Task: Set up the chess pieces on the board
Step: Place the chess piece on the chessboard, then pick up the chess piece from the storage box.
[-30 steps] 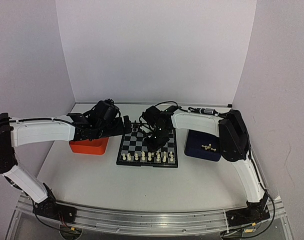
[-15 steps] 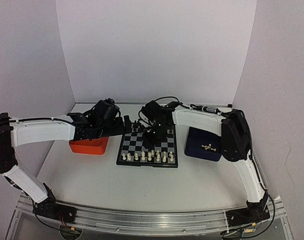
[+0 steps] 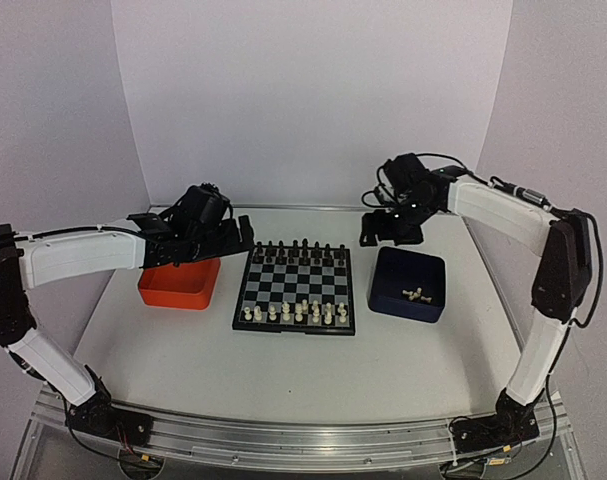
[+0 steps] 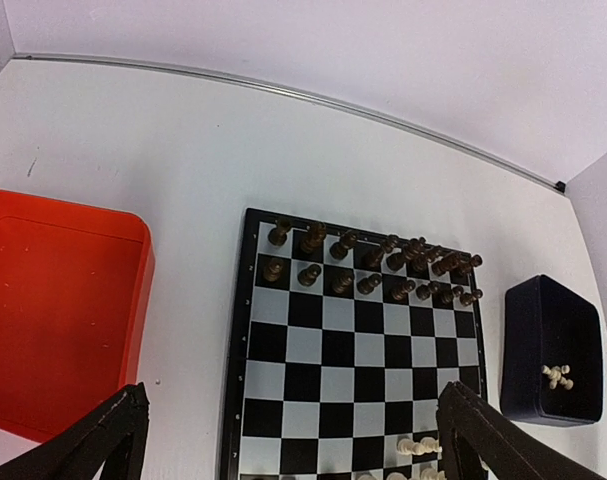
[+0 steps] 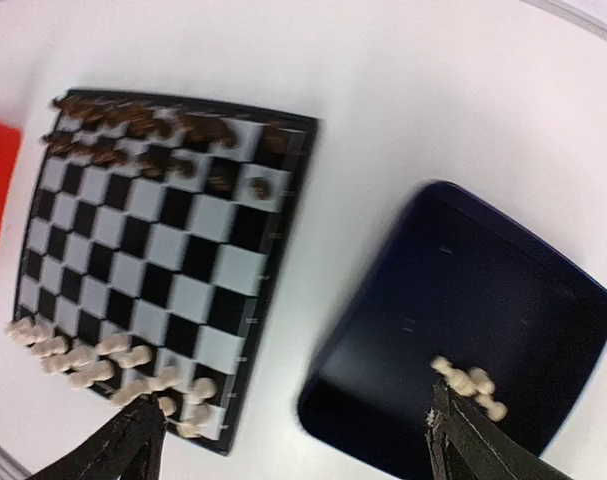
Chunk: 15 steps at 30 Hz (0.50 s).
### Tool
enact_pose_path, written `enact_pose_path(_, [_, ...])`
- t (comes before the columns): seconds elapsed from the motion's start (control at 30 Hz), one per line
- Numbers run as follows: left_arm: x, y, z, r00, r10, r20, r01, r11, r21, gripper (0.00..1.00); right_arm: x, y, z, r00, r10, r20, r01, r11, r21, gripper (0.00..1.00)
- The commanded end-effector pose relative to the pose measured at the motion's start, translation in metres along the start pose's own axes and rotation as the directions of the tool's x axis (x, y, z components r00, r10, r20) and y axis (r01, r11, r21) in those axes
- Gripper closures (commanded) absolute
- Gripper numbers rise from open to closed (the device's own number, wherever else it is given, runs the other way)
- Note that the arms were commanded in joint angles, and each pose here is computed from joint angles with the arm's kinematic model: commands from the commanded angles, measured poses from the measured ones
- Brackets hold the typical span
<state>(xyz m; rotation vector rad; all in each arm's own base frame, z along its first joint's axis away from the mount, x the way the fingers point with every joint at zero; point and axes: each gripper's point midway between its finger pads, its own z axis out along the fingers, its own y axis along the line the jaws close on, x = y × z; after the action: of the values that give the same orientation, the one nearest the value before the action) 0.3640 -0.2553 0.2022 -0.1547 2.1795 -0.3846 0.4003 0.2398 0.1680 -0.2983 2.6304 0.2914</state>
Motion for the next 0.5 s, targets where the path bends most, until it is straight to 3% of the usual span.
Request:
enact_pose_path(0.0, [-0.037,0.002,0.007,0.999,-0.044,0.024,0.043,0.999,0.021,0.0,0.052,-0.076,0.001,0.972,0.213,-0.103,-0.197,0.97,0.146,0.15])
enact_pose_path(0.23, [-0.049,0.0,0.016,0.999,-0.032,0.017,0.031,0.999,0.012,0.0,0.08,-0.102,0.041,0.895,0.358,-0.265,-0.337,0.933,0.123,0.36])
enact_pose_path(0.47, [-0.044,0.003,0.014,0.999,-0.037,-0.009,0.037,0.999,0.005,0.0,0.081,-0.121,0.068,0.88,0.374,-0.293,-0.331,0.925,0.186,0.48])
